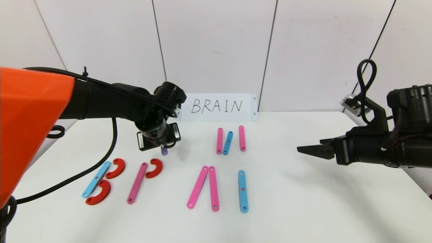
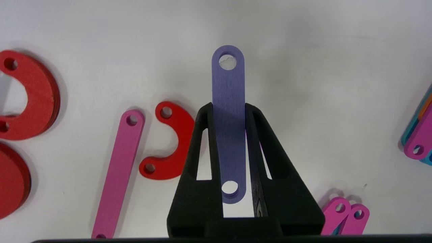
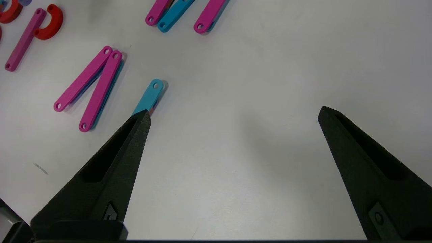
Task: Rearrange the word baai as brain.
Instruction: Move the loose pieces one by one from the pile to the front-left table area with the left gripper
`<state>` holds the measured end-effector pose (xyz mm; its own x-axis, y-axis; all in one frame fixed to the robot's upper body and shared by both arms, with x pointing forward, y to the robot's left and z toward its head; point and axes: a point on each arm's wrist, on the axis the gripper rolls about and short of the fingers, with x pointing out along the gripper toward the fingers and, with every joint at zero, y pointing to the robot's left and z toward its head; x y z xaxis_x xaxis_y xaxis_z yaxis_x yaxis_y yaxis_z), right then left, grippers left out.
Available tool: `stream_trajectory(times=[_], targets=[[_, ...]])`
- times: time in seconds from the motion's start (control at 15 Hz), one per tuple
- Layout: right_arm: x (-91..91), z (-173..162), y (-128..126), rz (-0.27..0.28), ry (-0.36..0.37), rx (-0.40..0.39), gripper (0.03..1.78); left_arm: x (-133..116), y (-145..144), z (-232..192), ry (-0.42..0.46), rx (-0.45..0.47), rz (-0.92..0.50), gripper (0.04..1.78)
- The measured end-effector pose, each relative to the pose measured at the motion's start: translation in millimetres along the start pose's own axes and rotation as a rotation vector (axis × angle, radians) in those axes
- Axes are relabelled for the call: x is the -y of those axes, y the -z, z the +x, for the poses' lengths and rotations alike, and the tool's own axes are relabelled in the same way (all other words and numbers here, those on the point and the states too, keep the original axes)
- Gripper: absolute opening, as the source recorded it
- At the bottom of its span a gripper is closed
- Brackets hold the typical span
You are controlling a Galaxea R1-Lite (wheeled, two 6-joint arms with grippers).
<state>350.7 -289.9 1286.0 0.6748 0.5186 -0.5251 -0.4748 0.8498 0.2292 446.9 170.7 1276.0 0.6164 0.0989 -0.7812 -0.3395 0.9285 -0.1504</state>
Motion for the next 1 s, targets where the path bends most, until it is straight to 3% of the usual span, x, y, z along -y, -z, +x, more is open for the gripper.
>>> stream_trajectory(times=[0.27, 1.0], targets=[[-0.1, -0.4, -0.1, 0.000, -0.002, 0.001, 1.74, -11.9, 12.4, -7.2, -0.052, -0.001, -0.093, 0.27], [-1.6, 0.4, 1.4, -0.002, -0.005, -0.005, 1.74, -28.0, 58.6, -12.1, -0.127, -0.069, -0.158, 0.27]])
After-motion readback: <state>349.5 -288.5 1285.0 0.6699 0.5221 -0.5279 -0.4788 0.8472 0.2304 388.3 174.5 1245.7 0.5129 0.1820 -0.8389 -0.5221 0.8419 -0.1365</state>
